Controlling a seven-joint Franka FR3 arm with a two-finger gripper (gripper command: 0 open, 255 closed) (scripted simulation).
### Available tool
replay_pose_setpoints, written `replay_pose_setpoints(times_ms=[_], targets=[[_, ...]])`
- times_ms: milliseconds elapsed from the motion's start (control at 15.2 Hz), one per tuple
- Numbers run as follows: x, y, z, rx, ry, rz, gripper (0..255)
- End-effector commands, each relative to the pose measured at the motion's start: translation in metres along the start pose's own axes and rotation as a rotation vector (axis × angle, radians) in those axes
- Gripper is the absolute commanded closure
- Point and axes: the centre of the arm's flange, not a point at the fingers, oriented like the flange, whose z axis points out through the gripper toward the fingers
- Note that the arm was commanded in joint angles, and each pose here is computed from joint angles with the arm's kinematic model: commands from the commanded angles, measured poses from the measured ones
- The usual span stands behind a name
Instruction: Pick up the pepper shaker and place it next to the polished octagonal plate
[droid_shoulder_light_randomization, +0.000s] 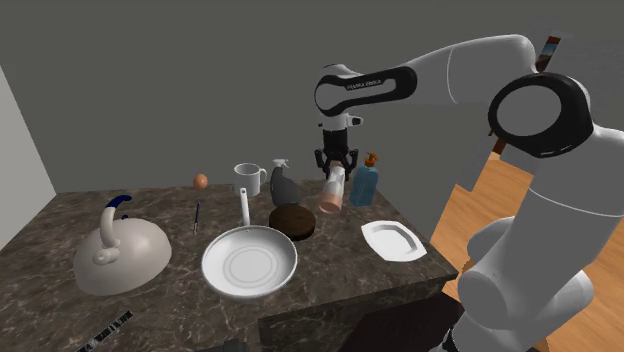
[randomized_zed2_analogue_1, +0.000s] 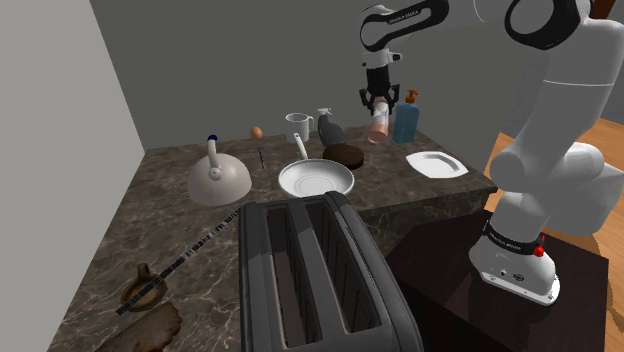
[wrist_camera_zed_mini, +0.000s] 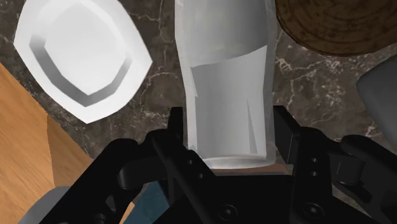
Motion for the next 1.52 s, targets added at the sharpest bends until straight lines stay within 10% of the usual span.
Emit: replay_pose_setpoints(times_ms=[0, 1452], targets=[[0.01, 0.002, 0.007, 0.0, 0.001, -0.002, 255], [0.017, -0.026, 0.119, 0.0, 0.001, -0.002, 255]])
